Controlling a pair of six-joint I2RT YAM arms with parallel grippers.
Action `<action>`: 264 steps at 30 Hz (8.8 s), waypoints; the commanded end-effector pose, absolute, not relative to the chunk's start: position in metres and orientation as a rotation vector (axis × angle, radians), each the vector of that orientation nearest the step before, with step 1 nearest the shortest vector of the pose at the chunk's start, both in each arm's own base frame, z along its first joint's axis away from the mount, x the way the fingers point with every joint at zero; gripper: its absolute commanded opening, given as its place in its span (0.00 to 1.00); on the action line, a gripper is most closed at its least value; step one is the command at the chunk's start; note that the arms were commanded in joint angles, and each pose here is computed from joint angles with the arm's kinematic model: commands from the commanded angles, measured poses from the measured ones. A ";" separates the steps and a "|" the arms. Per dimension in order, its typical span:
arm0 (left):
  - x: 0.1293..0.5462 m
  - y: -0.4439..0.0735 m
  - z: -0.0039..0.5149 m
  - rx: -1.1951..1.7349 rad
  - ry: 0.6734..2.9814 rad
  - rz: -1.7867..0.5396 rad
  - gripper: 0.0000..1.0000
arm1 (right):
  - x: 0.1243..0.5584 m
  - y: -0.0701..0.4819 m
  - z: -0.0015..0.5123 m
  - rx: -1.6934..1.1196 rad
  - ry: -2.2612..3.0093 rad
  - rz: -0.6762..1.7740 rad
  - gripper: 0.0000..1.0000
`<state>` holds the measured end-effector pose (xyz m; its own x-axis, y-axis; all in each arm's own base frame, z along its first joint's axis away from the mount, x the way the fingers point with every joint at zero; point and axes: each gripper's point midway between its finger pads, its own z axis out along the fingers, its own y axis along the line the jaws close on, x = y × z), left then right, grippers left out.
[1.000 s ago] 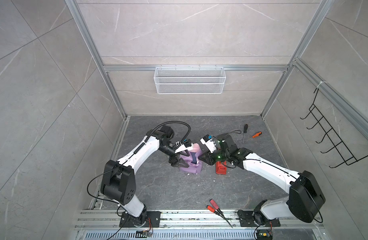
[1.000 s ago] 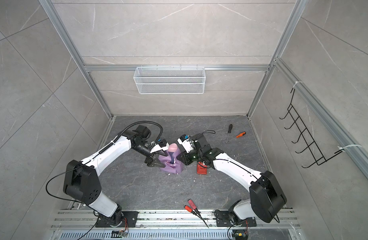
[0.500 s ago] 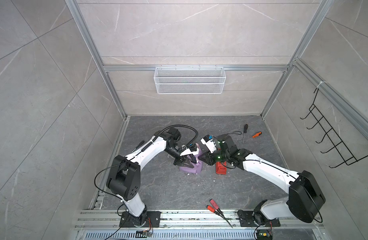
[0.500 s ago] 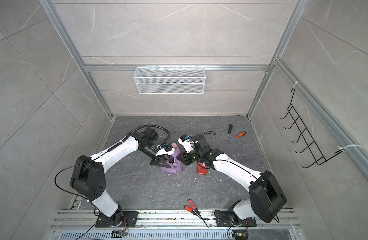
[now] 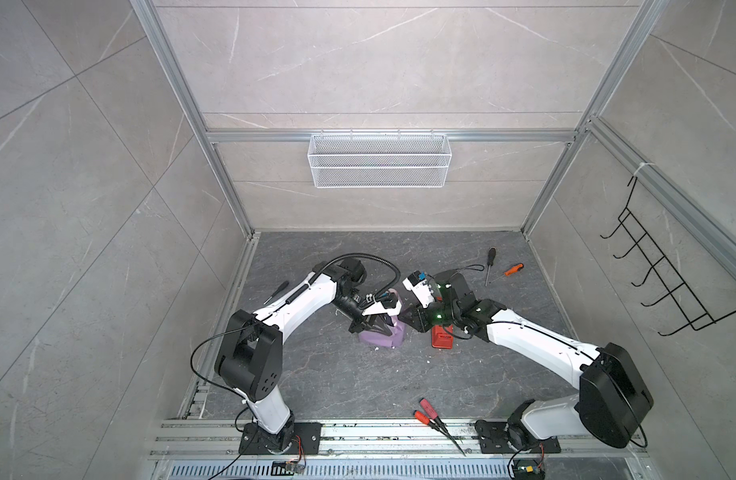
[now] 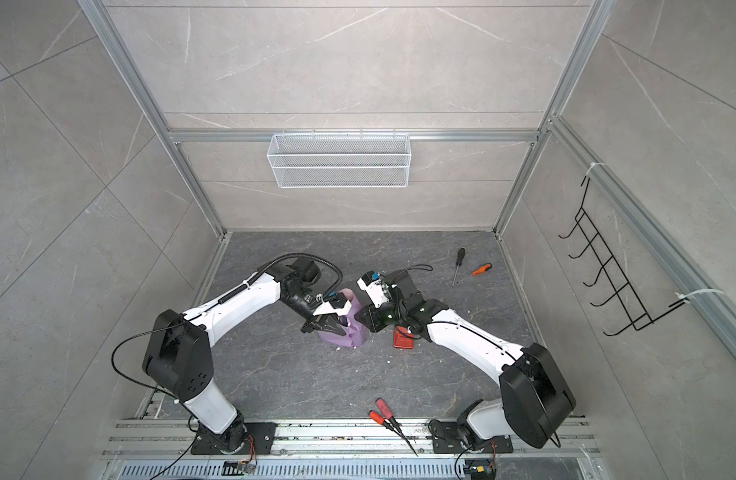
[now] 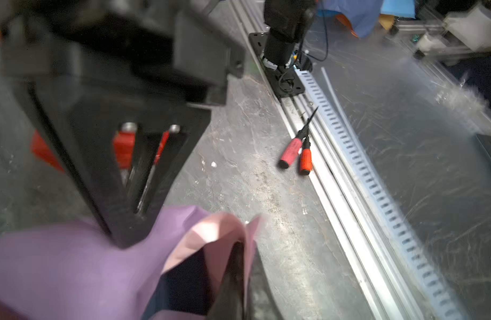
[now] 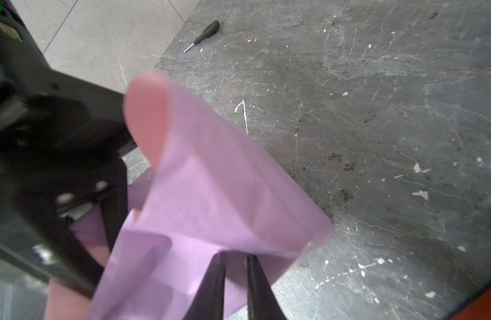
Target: Wrap the gift box in paper
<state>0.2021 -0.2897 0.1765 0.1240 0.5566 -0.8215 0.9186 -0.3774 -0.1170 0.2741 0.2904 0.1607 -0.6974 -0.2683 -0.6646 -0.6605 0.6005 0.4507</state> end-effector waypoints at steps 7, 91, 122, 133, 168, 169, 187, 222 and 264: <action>0.200 -0.293 0.191 1.974 1.366 -1.173 0.00 | 0.257 0.299 0.198 -0.776 2.159 1.109 0.18; 0.251 -0.242 0.129 1.660 1.857 -0.984 0.00 | 0.263 0.332 0.169 -0.779 2.161 1.211 0.15; 0.239 -0.299 0.181 1.619 1.721 -1.317 0.01 | 0.250 0.319 0.094 -0.687 2.361 1.162 0.12; 0.231 -0.282 0.153 1.663 1.773 -1.219 0.00 | 0.254 0.327 0.117 -0.705 2.285 1.206 0.13; 0.236 -0.272 0.136 1.646 1.828 -1.182 0.00 | 0.136 0.328 0.248 -1.178 1.848 1.032 0.27; 0.236 -0.272 0.136 1.646 1.822 -1.178 0.00 | 0.136 0.330 0.241 -1.200 1.846 1.014 0.27; 0.233 -0.271 0.138 1.646 1.819 -1.183 0.00 | 0.215 0.327 0.192 -1.069 1.953 0.497 0.35; 0.231 -0.269 0.135 1.659 1.817 -1.183 0.00 | 0.230 0.344 0.189 -1.082 1.869 0.829 0.27; 0.275 -0.230 0.161 1.696 1.787 -0.965 0.04 | 0.239 0.337 0.187 -1.245 1.871 0.948 0.00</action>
<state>0.2720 -0.2286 0.1650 -0.1353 0.6270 -0.7672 0.9850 0.0013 -0.1726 0.2399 0.3401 0.1807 -0.3180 -0.4363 -0.8417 -0.9365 0.2827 0.2073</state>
